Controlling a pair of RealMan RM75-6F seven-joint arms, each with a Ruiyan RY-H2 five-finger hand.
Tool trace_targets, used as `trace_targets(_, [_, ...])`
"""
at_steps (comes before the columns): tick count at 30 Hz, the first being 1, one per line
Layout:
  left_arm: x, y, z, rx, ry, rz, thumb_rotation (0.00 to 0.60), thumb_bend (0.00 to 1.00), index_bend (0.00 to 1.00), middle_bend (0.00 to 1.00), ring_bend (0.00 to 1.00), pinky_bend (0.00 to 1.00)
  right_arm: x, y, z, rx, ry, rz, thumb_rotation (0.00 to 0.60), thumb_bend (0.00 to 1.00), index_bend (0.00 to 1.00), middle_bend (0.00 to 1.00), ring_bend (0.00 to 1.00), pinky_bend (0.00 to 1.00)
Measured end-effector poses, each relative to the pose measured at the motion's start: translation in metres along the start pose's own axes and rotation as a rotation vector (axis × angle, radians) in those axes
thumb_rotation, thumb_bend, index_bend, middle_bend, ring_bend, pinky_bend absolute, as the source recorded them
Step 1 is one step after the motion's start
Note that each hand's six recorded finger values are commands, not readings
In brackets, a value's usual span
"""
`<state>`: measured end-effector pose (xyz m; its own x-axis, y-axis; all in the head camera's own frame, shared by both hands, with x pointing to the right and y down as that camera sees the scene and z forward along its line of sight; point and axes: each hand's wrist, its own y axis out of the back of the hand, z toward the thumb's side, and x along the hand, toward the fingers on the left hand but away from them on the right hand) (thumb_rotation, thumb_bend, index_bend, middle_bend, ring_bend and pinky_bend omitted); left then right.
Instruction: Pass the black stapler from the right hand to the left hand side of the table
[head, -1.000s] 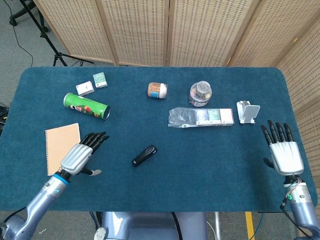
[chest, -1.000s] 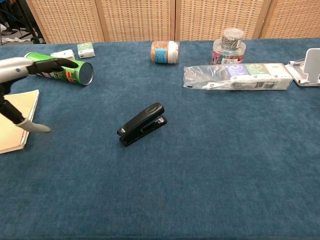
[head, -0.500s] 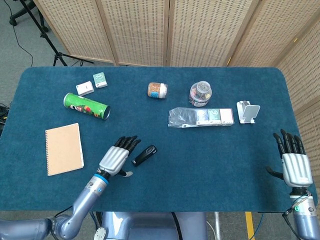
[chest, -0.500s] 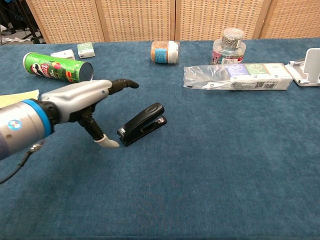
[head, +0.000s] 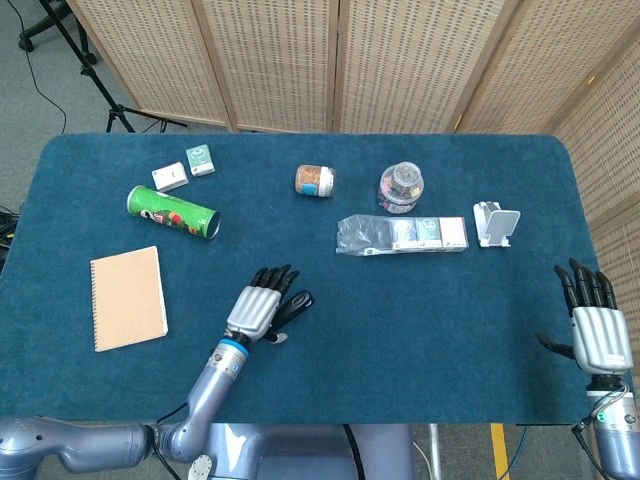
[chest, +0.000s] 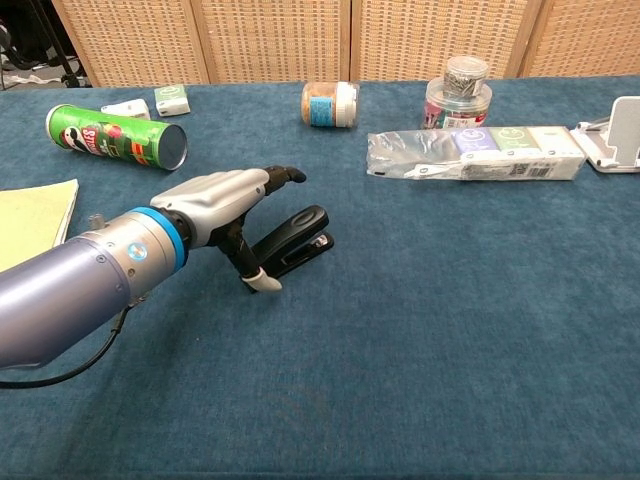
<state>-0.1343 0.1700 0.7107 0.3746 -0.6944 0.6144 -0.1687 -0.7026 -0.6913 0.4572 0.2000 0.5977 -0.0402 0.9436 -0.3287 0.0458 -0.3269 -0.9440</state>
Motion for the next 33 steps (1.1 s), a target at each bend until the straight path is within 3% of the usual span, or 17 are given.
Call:
trace_targets(3, [0.002, -0.003, 0.0, -0.008, 0.011, -0.006, 0.6, 0.14, 0.1, 0.09, 0.11, 0.29, 0.0, 0.0, 0.0, 0.001, 0.0, 0.002, 0.6, 0.03, 0.0, 0.0, 0.0, 0.02])
trace_targets(8, [0.004, -0.005, 0.001, -0.022, 0.016, 0.01, 0.6, 0.26, 0.33, 0.29, 0.26, 0.35, 0.0, -0.002, 0.0, 0.002, 0.002, 0.012, 0.6, 0.03, 0.0, 0.0, 0.0, 0.02])
trace_targets(14, [0.004, -0.004, 0.003, -0.033, 0.01, 0.05, 0.6, 0.49, 0.61, 0.5, 0.45, 0.48, 0.001, -0.004, 0.004, 0.006, 0.012, 0.018, 0.6, 0.03, 0.0, 0.0, 0.0, 0.02])
trace_targets(19, [0.004, -0.005, 0.004, -0.045, 0.003, 0.097, 0.6, 0.58, 0.68, 0.56, 0.5, 0.52, 0.001, -0.004, 0.004, 0.007, 0.008, 0.019, 0.6, 0.03, 0.0, 0.0, 0.0, 0.02])
trace_targets(26, [0.001, 0.001, 0.005, -0.062, -0.013, 0.134, 0.6, 0.59, 0.68, 0.56, 0.5, 0.52, 0.001, -0.004, 0.003, 0.009, 0.005, 0.021, 0.6, 0.03, 0.0, 0.0, 0.0, 0.02])
trace_targets(33, [-0.01, 0.038, -0.009, -0.02, -0.036, 0.206, 0.6, 0.58, 0.68, 0.56, 0.5, 0.52, 0.002, -0.004, 0.004, 0.006, 0.005, 0.023, 0.6, 0.03, 0.0, 0.0, 0.0, 0.02])
